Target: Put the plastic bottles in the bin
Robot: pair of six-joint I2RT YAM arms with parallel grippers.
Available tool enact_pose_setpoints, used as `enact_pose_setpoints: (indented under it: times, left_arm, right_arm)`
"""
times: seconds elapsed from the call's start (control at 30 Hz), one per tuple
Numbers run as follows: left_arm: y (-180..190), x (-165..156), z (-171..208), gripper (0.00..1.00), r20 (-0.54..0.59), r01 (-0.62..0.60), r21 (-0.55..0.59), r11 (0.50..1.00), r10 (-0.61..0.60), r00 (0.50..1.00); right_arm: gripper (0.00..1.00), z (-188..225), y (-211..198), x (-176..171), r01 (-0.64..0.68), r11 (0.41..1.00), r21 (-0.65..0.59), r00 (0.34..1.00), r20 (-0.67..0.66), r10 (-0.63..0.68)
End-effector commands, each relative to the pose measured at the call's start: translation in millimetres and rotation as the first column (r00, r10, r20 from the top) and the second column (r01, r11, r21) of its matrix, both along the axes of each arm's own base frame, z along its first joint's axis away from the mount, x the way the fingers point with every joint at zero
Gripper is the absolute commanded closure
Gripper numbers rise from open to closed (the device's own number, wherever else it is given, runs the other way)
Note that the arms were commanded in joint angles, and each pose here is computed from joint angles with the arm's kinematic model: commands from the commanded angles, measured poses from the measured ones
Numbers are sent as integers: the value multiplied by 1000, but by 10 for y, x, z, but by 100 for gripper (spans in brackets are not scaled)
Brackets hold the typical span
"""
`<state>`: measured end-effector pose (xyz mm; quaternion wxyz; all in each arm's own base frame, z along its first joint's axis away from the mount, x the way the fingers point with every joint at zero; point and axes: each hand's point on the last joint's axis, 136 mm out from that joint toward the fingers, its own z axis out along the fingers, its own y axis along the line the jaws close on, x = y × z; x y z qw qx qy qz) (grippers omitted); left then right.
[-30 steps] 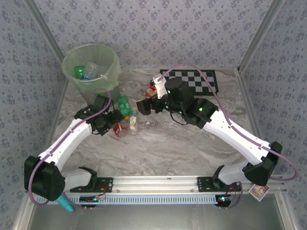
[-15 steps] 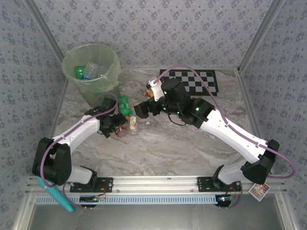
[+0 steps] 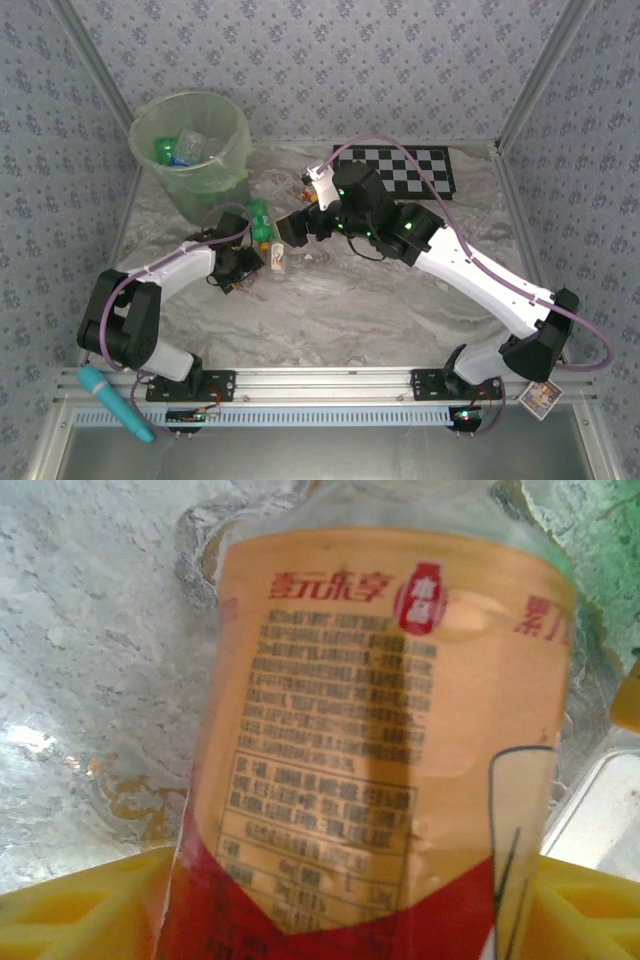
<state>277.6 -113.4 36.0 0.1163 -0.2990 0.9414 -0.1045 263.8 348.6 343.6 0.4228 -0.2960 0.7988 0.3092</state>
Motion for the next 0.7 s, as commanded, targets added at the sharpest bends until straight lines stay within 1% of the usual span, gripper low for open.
enact_pose_setpoints:
  times: [0.0, 0.07, 0.1, 0.3, 0.4, 0.53, 0.67]
  left_arm:
    - [-17, 53, 52, 33, 20, 20, -7, 1000, -20, 1000]
    - [-7, 46, 94, 38, 29, 25, -4, 1000, -25, 999]
    - [4, 37, 113, 38, 33, 26, 0, 1000, -26, 999]
    - [30, -35, 305, 38, 65, 45, -2, 999, -45, 997]
    - [20, -74, 459, 37, 95, 75, -10, 997, -73, 993]
    - [-28, -109, 750, 38, 175, 141, -15, 990, -137, 975]
    - [-98, -132, 1132, 37, 280, 217, -13, 976, -205, 938]
  right_arm:
    - [0, 133, 17, -37, -14, 1000, 14, 1000, 12, 13]
    - [0, 138, 16, -33, -13, 1000, 13, 1000, 15, 13]
    - [0, 142, 19, -31, -13, 1000, 13, 1000, 18, 13]
    - [0, 152, 46, -17, -19, 1000, 14, 1000, 21, 18]
    - [0, 147, 67, -2, -20, 1000, 15, 1000, 20, 20]
    - [0, 162, 105, 28, -22, 1000, 19, 1000, 22, 21]
    - [0, 213, 164, 51, -30, 999, 30, 999, 30, 29]
